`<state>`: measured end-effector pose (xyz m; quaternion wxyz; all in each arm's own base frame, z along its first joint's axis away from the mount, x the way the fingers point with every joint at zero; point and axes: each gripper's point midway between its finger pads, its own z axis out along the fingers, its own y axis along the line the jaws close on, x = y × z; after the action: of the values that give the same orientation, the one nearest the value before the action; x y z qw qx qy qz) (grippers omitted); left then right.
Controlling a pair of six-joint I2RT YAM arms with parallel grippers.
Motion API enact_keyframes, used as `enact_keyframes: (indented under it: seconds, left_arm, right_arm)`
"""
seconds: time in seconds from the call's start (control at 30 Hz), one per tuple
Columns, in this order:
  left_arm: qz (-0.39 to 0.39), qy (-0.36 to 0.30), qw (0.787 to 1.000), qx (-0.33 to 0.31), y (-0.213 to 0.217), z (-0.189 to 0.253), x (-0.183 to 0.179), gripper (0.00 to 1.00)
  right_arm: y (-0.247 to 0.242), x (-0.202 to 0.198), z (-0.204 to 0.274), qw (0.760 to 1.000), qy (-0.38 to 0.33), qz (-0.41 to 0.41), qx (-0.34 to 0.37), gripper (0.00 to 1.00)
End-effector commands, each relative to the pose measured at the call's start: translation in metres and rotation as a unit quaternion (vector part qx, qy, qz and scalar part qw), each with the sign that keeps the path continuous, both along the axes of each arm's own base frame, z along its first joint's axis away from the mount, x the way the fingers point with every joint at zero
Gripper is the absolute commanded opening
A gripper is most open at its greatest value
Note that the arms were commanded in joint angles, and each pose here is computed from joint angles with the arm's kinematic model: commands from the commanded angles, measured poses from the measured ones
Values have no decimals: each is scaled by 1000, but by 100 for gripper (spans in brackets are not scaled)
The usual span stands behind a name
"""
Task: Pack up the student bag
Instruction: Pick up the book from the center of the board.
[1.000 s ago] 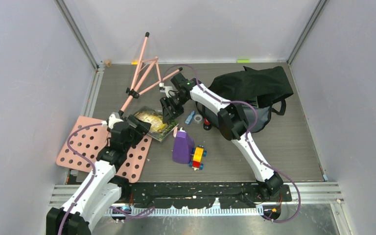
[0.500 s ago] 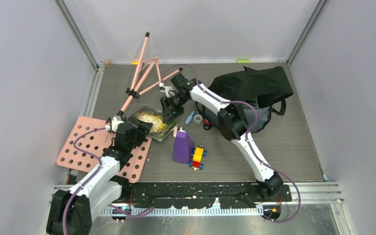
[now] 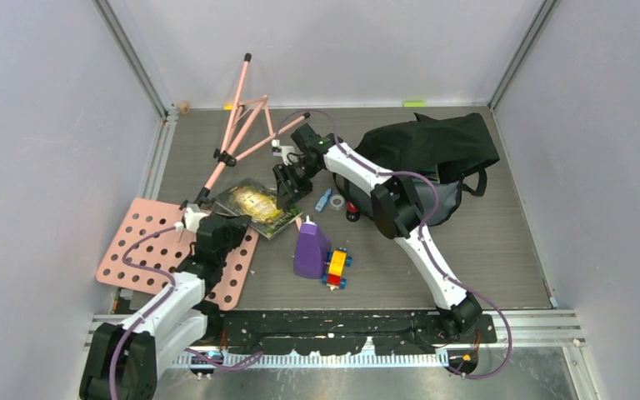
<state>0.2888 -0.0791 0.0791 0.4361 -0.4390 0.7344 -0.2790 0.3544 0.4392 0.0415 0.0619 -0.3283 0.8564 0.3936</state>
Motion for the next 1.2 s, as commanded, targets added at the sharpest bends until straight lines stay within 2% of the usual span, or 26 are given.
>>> enact_keyframes:
  seconds: [0.0, 0.13, 0.23, 0.37, 0.6, 0.87, 1.17]
  left_arm:
    - [8, -108, 994, -13, 0, 60, 17, 0]
    - [7, -140, 990, -24, 1, 84, 12, 0]
    - [8, -169, 985, -32, 2, 108, 7, 0]
    - [-10, -197, 980, -38, -2, 133, 2, 0]
    - [-52, -261, 964, -6, -10, 180, -5, 0]
    - [-70, -376, 924, -2, -13, 266, -23, 0]
    - [-80, -468, 880, -26, -13, 343, -51, 0]
  right_arm:
    - [7, 10, 43, 997, -70, -19, 9, 58]
    - [1, 33, 65, 992, -104, -77, 9, 58]
    - [-4, 47, 95, 983, -134, -118, 32, 62]
    - [-10, 56, 129, 974, -171, -142, 47, 74]
    - [-29, 65, 185, 960, -189, -193, 78, 78]
    - [-46, 41, 268, 943, -189, -206, 179, 84]
    - [-39, 5, 313, 936, -157, -163, 271, 86]
